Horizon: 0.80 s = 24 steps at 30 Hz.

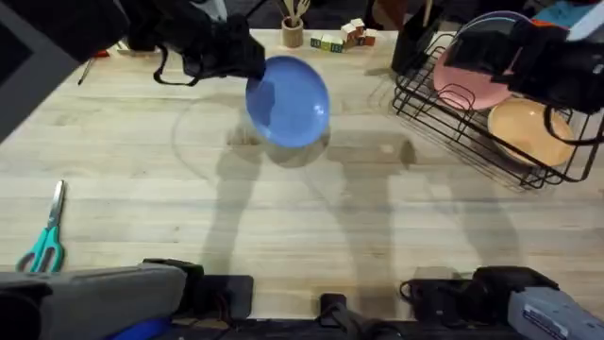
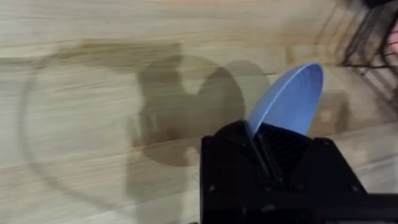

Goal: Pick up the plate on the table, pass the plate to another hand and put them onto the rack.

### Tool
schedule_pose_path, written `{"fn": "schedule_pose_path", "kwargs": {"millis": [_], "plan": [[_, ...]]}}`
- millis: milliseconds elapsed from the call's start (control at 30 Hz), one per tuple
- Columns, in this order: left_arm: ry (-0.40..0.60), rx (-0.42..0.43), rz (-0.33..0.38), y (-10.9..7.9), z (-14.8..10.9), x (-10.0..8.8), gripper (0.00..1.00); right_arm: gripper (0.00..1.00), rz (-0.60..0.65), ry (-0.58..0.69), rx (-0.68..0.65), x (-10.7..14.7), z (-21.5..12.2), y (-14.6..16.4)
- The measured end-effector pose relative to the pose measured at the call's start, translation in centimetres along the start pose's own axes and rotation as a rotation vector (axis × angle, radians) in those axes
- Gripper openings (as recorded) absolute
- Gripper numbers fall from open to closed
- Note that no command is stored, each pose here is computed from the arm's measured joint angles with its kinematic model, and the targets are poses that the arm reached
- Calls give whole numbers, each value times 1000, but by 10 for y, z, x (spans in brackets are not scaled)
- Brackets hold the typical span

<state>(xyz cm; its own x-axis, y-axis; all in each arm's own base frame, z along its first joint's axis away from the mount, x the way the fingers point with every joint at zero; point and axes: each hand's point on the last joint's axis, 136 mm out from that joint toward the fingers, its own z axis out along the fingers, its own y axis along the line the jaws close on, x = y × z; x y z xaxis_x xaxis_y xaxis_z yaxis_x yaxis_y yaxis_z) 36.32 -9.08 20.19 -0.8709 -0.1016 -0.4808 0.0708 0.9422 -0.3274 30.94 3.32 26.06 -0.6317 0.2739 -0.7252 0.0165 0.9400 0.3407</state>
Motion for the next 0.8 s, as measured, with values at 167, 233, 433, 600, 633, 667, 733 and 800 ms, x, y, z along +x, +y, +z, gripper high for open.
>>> {"fn": "schedule_pose_path", "kwargs": {"millis": [167, 233, 433, 600, 633, 667, 733, 800], "plan": [[-56, 123, -77, -16, -4, -18, 41, 996, 59, 10, -14, -2, 10, 1], [-71, 169, -99, -22, -6, -24, 41, 996, 76, 9, -18, -3, 11, 2], [-78, 258, -136, -36, -10, -29, 40, 996, 100, 2, -30, -5, 11, 4], [-67, 281, -155, -40, -11, -28, 40, 996, 80, 2, -93, -5, 12, 23], [-66, 283, -157, -40, -11, -28, 40, 996, 69, 3, -109, -4, 13, 29], [-65, 285, -158, -41, -11, -28, 40, 996, 58, 5, -124, -4, 13, 34], [-64, 287, -161, -41, -11, -28, 40, 996, 33, 6, -159, -2, 13, 47], [-63, 288, -164, -41, -11, -28, 40, 996, 15, 11, -189, 0, 13, 58]]}}
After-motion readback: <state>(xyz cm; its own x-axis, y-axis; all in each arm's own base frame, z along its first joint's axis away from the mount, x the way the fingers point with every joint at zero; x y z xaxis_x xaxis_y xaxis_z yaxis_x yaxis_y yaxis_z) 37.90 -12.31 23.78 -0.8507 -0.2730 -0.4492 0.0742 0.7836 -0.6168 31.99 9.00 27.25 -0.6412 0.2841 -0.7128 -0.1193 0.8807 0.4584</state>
